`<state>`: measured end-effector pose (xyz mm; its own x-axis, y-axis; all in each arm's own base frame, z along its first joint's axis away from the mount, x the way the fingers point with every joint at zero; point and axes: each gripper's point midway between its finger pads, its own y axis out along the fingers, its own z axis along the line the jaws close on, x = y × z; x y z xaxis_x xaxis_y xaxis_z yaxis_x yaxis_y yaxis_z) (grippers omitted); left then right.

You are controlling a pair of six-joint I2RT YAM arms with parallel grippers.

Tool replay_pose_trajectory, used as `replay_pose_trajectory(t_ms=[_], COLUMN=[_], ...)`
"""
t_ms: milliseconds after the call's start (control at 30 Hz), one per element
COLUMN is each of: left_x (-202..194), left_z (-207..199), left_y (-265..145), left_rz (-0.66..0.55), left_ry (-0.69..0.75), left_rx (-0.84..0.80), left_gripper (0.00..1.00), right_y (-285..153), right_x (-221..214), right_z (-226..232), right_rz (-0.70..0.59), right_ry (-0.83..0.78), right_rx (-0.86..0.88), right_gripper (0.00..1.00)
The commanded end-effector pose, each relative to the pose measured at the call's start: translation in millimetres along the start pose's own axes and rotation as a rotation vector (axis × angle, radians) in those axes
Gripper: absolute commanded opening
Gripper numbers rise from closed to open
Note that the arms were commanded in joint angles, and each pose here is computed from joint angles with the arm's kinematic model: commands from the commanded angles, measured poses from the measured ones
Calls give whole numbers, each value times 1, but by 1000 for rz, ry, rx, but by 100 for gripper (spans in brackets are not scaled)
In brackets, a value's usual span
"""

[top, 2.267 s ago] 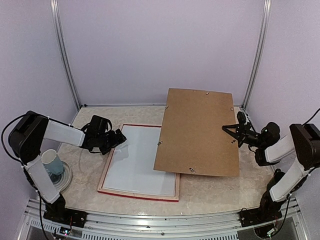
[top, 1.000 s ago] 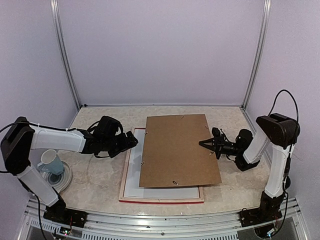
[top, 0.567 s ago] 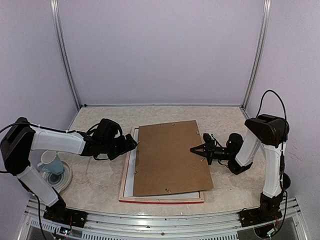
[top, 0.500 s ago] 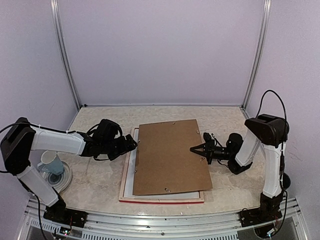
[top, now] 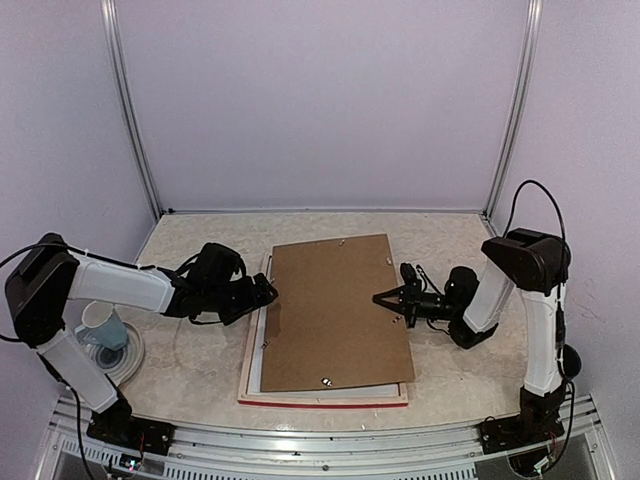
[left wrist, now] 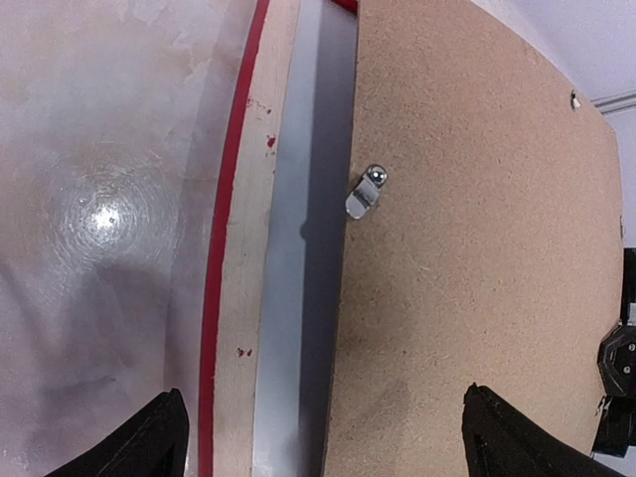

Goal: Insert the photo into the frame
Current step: Place the backboard on the frame body.

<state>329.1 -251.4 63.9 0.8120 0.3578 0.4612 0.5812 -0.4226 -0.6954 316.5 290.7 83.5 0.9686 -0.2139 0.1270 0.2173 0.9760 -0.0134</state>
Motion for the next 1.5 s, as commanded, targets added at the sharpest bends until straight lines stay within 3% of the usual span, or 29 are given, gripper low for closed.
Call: replay_pose_trajectory(t_ms=[0,333,767,1467], left_x=[-2,-5,-8,-9], left_z=[0,-3,-15,8], left_y=[5,5,6,10], left_rz=[6,18,29,23], left_ry=[-12,-16,-34,-82], left_rx=[-18,-40,-114,-66], left_gripper=[94,94,95,95], right_y=[1,2,6,9], right_x=[-3,-6,-11,-11], right_z=[5,-9,-15,24], right_rz=[-7,-16,-9,16], right_ry=[-54,-35,10,43], right_rx=[30,-4,-46,71], right_gripper=[0,0,9,3])
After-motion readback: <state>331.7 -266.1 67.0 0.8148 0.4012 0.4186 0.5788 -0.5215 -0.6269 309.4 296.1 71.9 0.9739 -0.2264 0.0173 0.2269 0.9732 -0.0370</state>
